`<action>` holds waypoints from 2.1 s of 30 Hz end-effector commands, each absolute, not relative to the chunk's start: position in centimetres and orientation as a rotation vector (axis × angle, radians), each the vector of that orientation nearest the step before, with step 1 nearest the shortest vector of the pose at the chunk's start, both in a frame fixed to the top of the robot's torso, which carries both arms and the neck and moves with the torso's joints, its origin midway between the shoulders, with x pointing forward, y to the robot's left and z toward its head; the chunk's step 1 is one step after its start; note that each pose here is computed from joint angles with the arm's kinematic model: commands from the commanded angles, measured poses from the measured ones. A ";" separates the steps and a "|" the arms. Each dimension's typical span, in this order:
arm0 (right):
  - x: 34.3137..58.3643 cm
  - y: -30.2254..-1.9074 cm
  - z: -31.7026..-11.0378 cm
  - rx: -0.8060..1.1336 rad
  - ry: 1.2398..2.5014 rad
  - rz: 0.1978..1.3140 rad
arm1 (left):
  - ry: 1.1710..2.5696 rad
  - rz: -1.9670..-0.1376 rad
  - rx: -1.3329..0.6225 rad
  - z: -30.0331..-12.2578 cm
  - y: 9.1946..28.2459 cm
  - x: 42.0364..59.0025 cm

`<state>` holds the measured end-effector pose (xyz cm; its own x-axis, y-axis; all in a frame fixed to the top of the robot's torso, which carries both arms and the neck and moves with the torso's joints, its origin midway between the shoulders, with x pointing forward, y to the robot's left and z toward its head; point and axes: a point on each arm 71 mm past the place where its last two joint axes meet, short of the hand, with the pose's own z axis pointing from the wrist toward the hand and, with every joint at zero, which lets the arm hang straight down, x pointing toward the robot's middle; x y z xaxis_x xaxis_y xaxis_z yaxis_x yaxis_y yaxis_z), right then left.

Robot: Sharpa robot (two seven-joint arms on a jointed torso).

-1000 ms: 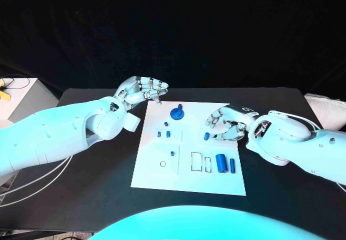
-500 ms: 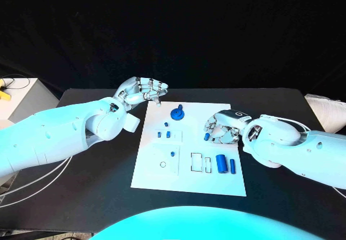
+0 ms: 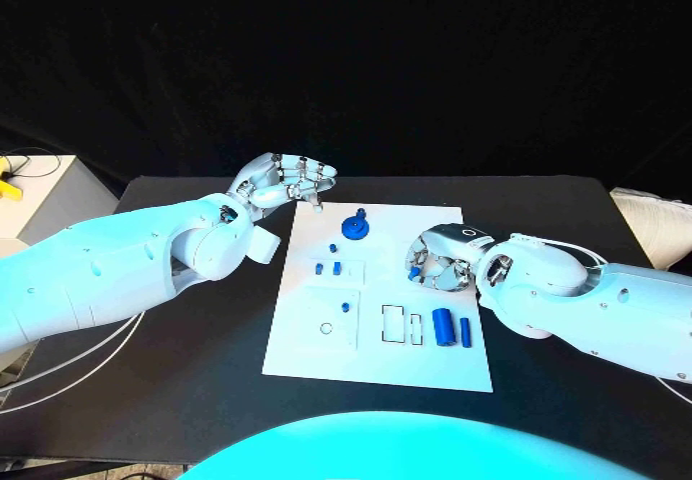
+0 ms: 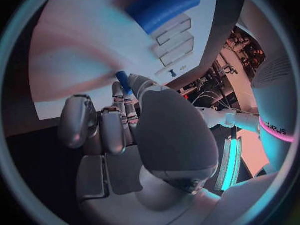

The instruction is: Assemble the parts on the task board

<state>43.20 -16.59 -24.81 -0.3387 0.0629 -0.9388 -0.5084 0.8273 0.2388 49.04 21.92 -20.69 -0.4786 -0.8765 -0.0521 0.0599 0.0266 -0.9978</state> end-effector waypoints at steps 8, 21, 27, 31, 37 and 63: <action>43.2 -16.4 -24.8 -0.322 1.795 0.570 | 1.545 -1.583 -0.857 -20.6 21.7 48.9; 42.3 -16.6 -23.5 -0.211 1.707 0.627 | 1.543 -1.578 -0.859 -20.6 21.9 49.0; 41.8 -16.7 -21.5 -0.161 1.658 0.681 | 1.541 -1.576 -0.859 -20.6 21.9 49.1; 41.4 -16.7 -20.2 -0.141 1.638 0.714 | 1.540 -1.575 -0.860 -20.7 22.0 49.1; 40.7 -15.5 -19.3 -0.145 1.629 0.774 | 1.538 -1.574 -0.863 -20.8 22.0 49.2; 36.7 -5.5 -24.4 -0.369 1.723 0.986 | 1.543 -1.595 -0.864 -20.9 21.3 49.2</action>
